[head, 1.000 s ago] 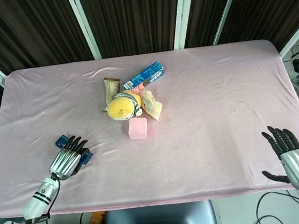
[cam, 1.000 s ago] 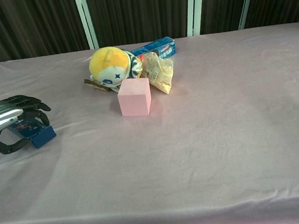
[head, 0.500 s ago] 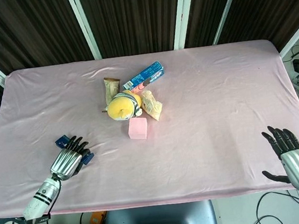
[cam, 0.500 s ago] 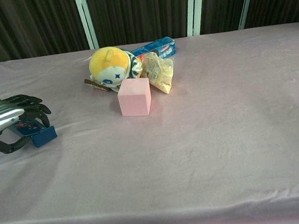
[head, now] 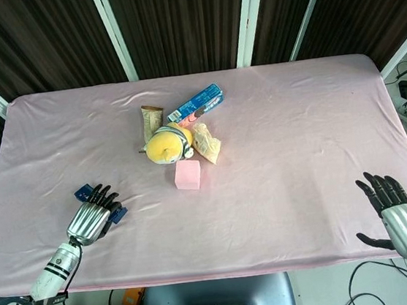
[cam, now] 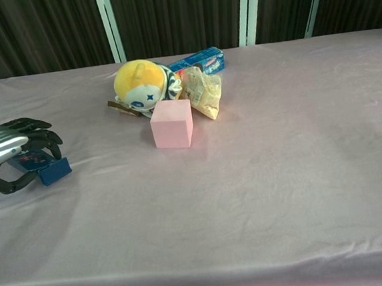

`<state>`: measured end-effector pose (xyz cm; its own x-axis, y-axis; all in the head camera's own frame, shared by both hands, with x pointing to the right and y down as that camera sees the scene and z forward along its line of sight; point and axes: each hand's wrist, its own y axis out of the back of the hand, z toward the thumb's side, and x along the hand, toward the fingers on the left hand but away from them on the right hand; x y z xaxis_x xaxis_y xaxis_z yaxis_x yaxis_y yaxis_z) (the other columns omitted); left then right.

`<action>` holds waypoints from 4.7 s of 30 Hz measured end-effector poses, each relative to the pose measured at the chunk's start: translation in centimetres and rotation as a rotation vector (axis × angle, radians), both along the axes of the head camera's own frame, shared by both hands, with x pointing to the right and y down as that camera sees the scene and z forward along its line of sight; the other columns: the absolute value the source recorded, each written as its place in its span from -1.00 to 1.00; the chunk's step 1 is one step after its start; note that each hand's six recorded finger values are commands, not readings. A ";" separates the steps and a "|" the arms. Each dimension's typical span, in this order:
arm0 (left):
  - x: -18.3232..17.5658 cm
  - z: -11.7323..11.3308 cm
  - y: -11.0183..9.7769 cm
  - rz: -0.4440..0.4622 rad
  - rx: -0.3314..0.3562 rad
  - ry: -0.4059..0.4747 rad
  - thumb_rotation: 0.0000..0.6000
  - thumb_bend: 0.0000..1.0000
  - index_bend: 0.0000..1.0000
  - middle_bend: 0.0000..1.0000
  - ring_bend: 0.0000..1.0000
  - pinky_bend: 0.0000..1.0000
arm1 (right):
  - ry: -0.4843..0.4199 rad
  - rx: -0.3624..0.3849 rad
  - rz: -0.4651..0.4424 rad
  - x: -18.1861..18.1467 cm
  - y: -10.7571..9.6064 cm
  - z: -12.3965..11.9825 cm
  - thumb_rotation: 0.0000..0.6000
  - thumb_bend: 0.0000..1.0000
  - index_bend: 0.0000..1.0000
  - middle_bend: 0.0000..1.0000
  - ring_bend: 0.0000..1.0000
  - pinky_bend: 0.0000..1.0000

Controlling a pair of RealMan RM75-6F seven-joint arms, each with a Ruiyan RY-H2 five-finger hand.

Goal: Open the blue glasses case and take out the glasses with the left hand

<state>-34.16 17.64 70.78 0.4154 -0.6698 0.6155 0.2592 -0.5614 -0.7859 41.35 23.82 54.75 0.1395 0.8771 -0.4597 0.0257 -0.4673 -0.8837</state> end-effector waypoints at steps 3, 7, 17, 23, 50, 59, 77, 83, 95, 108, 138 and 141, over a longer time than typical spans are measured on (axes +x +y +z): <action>0.2 -0.2 0.0 0.006 0.011 0.002 1.00 0.45 -0.28 -0.66 -0.97 -0.98 | 0.000 0.000 0.000 0.0 0.0 0.0 1.00 -0.62 -1.00 -1.00 -1.00 -0.93; 0.3 -0.3 0.0 0.013 0.020 0.000 1.00 0.51 -0.28 -0.66 -0.97 -0.98 | 0.000 0.000 0.001 0.0 0.0 0.0 1.00 -0.62 -1.00 -1.00 -1.00 -0.93; 0.4 -0.8 -0.1 0.045 0.072 -0.032 1.00 0.42 -0.43 -0.67 -0.97 -0.98 | 0.001 -0.002 -0.001 0.0 0.0 0.0 1.00 -0.61 -1.00 -1.00 -1.00 -0.93; 0.6 -1.1 -0.3 0.072 0.132 -0.071 1.00 0.35 -0.38 -0.67 -0.97 -0.98 | 0.001 -0.002 0.000 0.0 0.0 0.0 1.00 -0.61 -1.00 -1.00 -1.00 -0.93; 1.3 -1.8 -1.3 0.040 0.221 -0.044 1.00 -0.01 -0.52 -0.67 -0.95 -0.97 | -0.005 0.002 0.003 0.1 -0.1 -0.2 1.00 -0.61 -1.00 -1.00 -1.00 -0.93; -0.7 -2.5 -0.4 0.027 0.201 -0.062 1.00 0.03 -0.52 -0.73 -1.00 -0.99 | -0.007 0.002 0.000 0.0 0.0 -0.3 1.00 -0.61 -1.00 -1.00 -1.00 -0.93; -4.4 -0.5 0.3 -0.070 0.061 -0.086 1.00 0.36 -0.58 -0.89 -1.00 -1.00 | -0.001 -0.013 -0.012 -0.4 0.1 0.2 1.00 -0.61 -1.00 -1.00 -1.00 -0.92; -5.2 0.8 -1.1 -0.113 0.028 -0.095 1.00 0.41 -0.60 -0.91 -1.00 -1.00 | -0.002 -0.012 -0.010 -0.3 0.1 0.2 1.00 -0.61 -1.00 -1.00 -1.00 -0.91; -7.0 2.0 -1.8 -0.165 -0.014 -0.142 1.00 0.45 -0.56 -0.90 -1.00 -1.00 | -0.006 -0.010 -0.011 -0.3 0.2 0.0 1.00 -0.61 -1.00 -1.00 -1.00 -0.91; -8.4 2.6 -2.2 -0.206 -0.028 -0.174 1.00 0.45 -0.53 -0.90 -1.00 -1.00 | -0.007 -0.008 -0.009 -0.2 0.2 0.0 1.00 -0.61 -1.00 -1.00 -1.00 -0.91; -12.6 0.2 2.7 -0.222 -0.026 -0.178 1.00 0.45 -0.39 -0.90 -1.00 -1.00 | -0.015 -0.010 -0.020 -0.5 0.4 -0.1 1.00 -0.61 -1.00 -1.00 -1.00 -0.90; -12.5 -0.2 3.5 -0.212 -0.020 -0.164 1.00 0.45 -0.34 -0.90 -1.00 -1.00 | -0.017 -0.010 -0.021 -0.5 0.4 -0.2 1.00 -0.62 -1.00 -1.00 -1.00 -0.90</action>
<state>-46.64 21.15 70.57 0.1612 -0.7184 0.6767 0.2574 -0.6314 -0.7315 40.83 24.25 54.55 0.1664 0.8693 -0.4655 0.0310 -0.4764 -0.8787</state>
